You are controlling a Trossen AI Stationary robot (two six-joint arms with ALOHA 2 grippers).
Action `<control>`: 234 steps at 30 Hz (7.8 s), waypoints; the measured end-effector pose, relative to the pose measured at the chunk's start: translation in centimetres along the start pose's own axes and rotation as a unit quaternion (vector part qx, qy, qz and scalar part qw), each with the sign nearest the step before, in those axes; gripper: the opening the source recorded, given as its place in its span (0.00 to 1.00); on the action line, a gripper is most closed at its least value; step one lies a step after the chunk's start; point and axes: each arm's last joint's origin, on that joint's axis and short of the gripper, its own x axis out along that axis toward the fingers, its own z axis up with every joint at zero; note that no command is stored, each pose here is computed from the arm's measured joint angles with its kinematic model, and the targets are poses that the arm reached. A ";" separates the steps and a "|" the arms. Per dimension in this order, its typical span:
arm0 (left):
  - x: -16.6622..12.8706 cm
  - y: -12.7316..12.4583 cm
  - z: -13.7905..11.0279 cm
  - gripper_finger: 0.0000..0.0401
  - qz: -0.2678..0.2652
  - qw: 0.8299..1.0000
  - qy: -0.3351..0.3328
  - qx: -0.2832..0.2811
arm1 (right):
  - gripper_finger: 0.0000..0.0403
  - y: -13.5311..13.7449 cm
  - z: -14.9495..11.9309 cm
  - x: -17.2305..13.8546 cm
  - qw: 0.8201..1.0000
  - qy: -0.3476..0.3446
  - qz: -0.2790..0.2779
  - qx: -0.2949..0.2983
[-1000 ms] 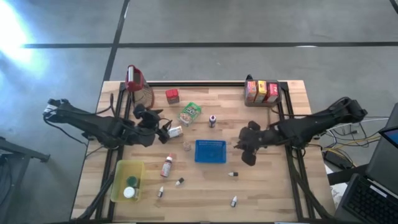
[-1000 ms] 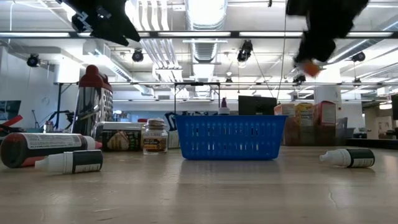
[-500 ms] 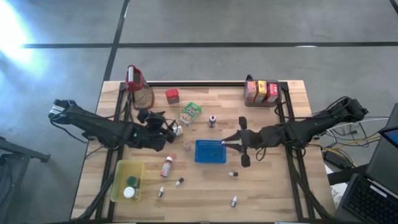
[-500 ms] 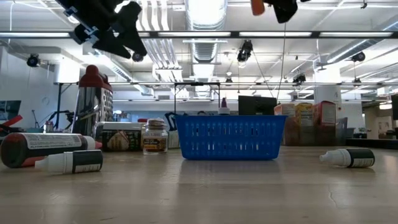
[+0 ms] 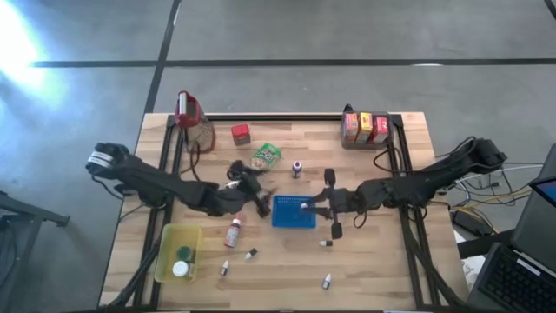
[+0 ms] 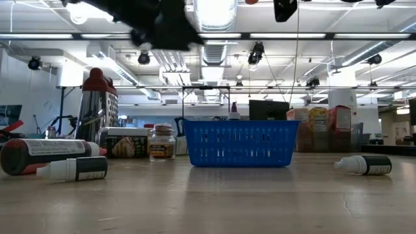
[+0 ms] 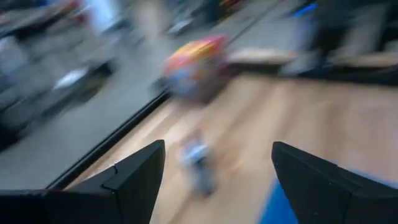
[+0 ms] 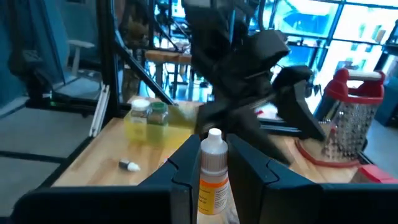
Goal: Pick & Place Kitchen Items
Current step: Put the small yellow food coloring bottle into the blue bin
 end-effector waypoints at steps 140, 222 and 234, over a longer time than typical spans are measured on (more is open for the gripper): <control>1.6 -1.3 -1.6 0.22 -0.238 0.953 0.185 0.024 | 0.52 -1.0 -0.3 10.1 0.953 0.301 -0.034 -0.020; -0.3 1.4 1.2 0.65 -0.122 0.987 -0.052 0.087 | 0.15 -4.6 -6.1 5.9 0.844 0.523 -0.077 0.094; -1.1 2.3 1.1 0.65 -0.121 0.987 -0.074 0.073 | 0.15 -5.1 -7.6 5.8 0.850 0.506 -0.073 0.128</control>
